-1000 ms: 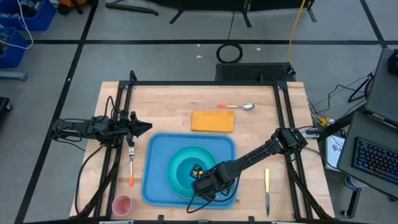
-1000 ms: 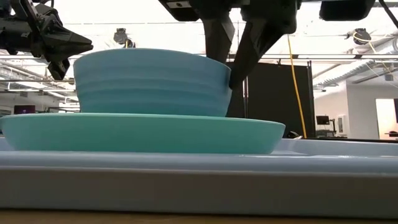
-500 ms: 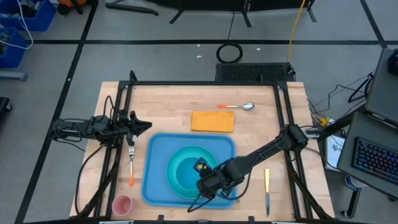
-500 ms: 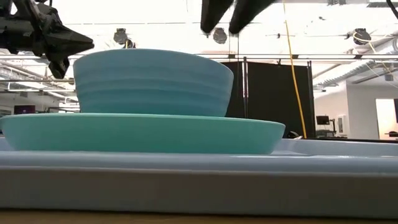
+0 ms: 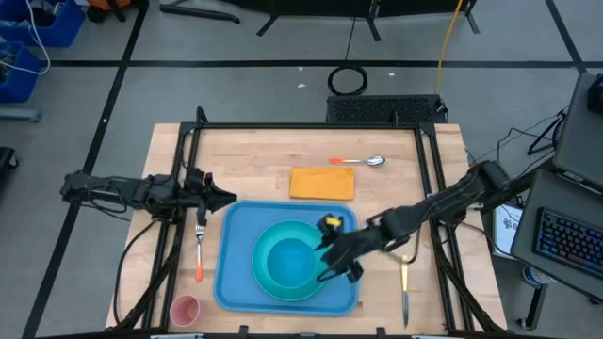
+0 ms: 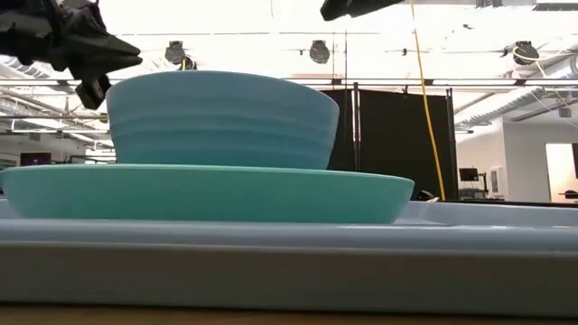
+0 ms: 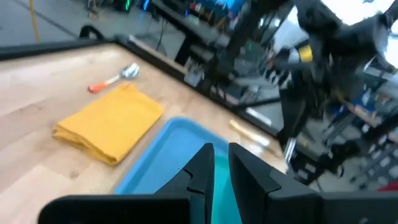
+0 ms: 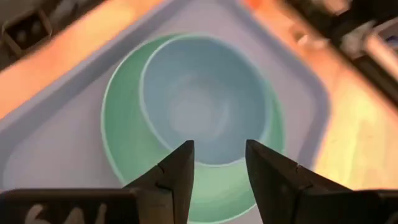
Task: Set up tray
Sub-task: Put the pink cup on the blue table to the top right of the blue plate
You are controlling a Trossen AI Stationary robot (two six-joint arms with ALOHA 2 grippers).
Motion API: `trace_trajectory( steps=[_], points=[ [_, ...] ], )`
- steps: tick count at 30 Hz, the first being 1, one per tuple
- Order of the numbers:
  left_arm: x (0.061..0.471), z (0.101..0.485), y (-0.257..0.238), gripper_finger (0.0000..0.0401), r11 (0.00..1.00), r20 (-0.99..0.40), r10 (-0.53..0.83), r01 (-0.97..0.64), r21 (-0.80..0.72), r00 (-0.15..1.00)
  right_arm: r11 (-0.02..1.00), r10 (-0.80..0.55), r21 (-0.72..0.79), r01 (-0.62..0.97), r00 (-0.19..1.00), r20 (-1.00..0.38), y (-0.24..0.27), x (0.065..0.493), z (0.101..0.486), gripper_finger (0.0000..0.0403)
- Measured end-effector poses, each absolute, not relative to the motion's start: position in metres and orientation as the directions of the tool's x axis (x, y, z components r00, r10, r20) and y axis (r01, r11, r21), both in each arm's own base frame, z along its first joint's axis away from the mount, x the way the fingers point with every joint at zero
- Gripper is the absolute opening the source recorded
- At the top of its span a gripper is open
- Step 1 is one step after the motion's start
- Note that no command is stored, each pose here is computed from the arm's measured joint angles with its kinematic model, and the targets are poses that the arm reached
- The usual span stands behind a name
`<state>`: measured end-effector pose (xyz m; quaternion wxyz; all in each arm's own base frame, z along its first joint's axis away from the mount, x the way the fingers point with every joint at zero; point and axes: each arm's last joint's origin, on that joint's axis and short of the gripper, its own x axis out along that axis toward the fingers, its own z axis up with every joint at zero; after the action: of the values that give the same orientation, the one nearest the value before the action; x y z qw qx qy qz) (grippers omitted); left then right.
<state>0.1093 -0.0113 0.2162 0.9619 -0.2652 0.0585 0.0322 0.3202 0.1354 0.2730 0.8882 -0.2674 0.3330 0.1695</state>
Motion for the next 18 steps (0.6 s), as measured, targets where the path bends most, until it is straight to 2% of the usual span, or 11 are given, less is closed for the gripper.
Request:
trace_trajectory(
  steps=[5, 9, 14, 18],
  points=[
    [0.130, 0.231, -0.023, 0.0051, 0.898, -0.356, -0.014, -0.144, -0.415, 0.935, 0.850, 0.161, -0.374, -0.372, 0.858, -0.487, 0.114, 0.289, 0.268, 0.0135],
    [0.149, 0.242, -0.043, 0.0051, 0.963, -0.534, -0.080, -0.072, -0.259, 0.842, 0.871, 0.175, -0.379, -0.311, 0.920, -0.351, 0.101, 0.266, 0.261, 0.0134],
    [0.163, 0.253, -0.069, 0.0051, 0.991, -0.658, -0.010, -0.078, -0.104, 0.753, 0.894, 0.177, -0.354, -0.273, 0.944, -0.280, 0.090, 0.245, 0.252, 0.0135],
    [0.165, 0.255, -0.092, 0.0051, 0.996, -0.726, -0.034, -0.037, -0.081, 0.687, 0.905, 0.179, -0.333, -0.264, 0.948, -0.265, 0.088, 0.238, 0.250, 0.0135]
  ],
)
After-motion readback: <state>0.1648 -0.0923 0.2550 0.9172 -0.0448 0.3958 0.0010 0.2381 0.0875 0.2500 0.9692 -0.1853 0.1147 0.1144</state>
